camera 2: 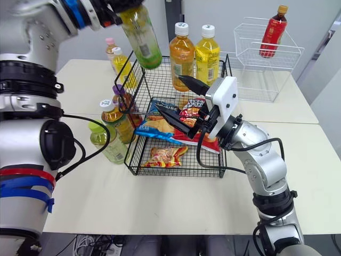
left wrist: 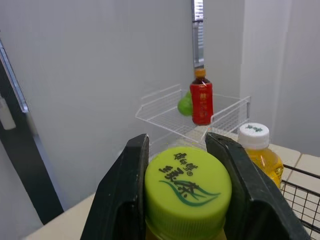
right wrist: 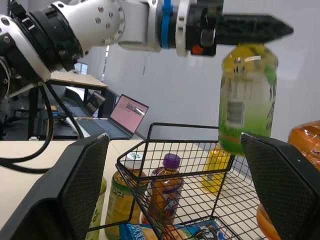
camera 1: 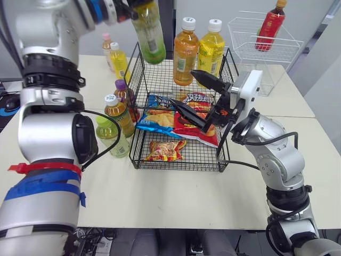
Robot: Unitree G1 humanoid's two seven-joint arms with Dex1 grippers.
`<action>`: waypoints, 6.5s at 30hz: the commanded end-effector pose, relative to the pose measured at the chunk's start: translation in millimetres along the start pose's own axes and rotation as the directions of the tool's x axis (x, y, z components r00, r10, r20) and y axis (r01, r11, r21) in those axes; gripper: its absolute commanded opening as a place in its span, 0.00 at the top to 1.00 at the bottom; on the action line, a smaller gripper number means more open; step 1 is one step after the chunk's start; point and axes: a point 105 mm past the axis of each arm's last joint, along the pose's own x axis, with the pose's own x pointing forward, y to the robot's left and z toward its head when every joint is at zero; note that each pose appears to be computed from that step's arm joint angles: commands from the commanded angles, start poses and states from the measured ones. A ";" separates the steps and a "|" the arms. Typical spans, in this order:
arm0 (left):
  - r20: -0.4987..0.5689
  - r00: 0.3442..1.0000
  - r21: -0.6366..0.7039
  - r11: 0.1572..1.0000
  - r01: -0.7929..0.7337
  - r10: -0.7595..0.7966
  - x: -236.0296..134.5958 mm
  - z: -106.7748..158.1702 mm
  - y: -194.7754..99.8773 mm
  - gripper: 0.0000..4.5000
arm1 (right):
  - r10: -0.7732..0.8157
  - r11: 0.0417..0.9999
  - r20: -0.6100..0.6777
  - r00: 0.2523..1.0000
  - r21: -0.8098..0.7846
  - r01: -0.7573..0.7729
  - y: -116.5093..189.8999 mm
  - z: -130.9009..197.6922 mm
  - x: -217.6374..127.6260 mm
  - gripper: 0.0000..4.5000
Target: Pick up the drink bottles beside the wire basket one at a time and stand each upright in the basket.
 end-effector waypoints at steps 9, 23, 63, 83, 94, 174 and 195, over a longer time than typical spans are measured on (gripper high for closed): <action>0.032 0.999 0.019 1.000 -0.011 0.010 16.1 -9.6 -0.6 0.69 | -0.069 0.995 0.044 0.997 -0.070 0.072 -2.2 17.1 -8.6 0.00; 0.098 0.995 -0.020 0.999 -0.028 0.030 7.2 -1.5 9.5 0.05 | -0.085 0.994 0.041 0.996 -0.071 0.088 -4.3 15.9 -8.1 0.00; -0.305 0.780 -0.140 0.784 -0.605 0.547 -327.7 -116.5 -66.7 0.00 | 0.572 0.811 0.003 0.820 0.144 -0.567 29.5 5.9 -9.8 0.00; -0.243 0.903 -0.034 0.927 -0.374 0.355 -195.1 -146.6 -51.5 0.00 | 0.466 0.882 -0.033 0.884 0.100 -0.461 29.1 10.2 -13.3 0.00; -0.246 0.916 -0.031 0.942 -0.333 0.316 -177.0 -159.3 -54.8 0.00 | 0.429 0.902 -0.054 0.902 0.087 -0.423 27.8 11.4 -15.8 0.00; 0.173 0.853 -0.024 0.864 0.503 -0.492 10.7 19.0 -100.4 0.69 | -0.249 0.931 0.058 0.967 -0.263 0.255 -18.2 30.3 -40.6 0.00; 0.143 0.797 0.064 0.809 0.584 -0.587 37.4 -5.0 -125.7 0.09 | -0.317 0.909 0.025 0.948 -0.278 0.311 -13.9 28.2 -54.1 0.00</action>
